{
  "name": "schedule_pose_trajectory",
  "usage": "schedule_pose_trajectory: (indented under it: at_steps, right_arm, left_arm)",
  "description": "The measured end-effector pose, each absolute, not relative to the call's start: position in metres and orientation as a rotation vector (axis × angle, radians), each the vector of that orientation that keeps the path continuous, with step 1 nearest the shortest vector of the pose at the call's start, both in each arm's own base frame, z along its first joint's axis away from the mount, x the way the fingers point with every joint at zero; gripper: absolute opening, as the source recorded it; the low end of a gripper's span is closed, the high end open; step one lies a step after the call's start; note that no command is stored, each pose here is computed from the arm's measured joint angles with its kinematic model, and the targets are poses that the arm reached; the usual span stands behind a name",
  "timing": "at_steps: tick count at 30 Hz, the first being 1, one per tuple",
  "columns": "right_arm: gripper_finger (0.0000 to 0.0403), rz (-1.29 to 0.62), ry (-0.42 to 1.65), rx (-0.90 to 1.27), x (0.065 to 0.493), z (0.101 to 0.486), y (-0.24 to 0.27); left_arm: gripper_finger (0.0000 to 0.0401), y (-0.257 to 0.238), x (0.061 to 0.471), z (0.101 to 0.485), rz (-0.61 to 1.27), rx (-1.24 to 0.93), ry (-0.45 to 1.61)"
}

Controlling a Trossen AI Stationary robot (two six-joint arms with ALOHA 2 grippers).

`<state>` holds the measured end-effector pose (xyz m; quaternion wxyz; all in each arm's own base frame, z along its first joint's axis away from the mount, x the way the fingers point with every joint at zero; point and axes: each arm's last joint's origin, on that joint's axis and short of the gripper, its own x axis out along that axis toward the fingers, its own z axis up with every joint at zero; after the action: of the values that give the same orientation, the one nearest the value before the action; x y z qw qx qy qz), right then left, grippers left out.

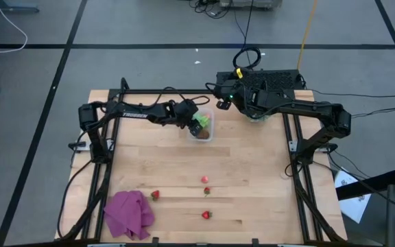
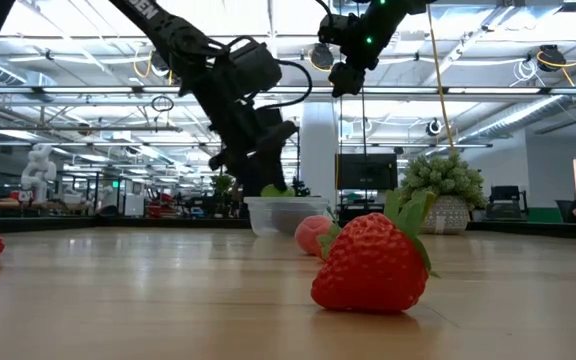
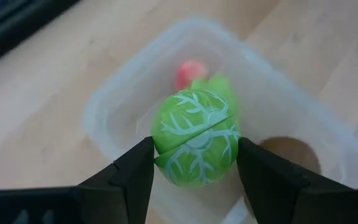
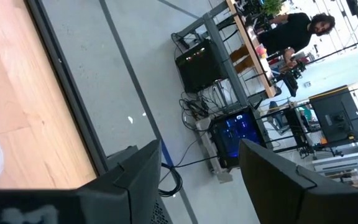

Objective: Pick and placing Produce into tupperware
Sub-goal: Put the cabbage into the transparent bin

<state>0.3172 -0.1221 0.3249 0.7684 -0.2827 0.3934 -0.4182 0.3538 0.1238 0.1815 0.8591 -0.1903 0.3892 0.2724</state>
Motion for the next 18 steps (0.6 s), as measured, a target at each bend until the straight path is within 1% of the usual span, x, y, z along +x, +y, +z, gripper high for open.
schedule_pose_trajectory:
  at_steps: [18]
  right_arm:
    - [0.0203,-0.907,0.854,-0.613,0.3172,0.3248,-0.122]
  left_arm:
    - [0.021,0.1255,0.3526,0.1807,0.584,-0.426,0.816]
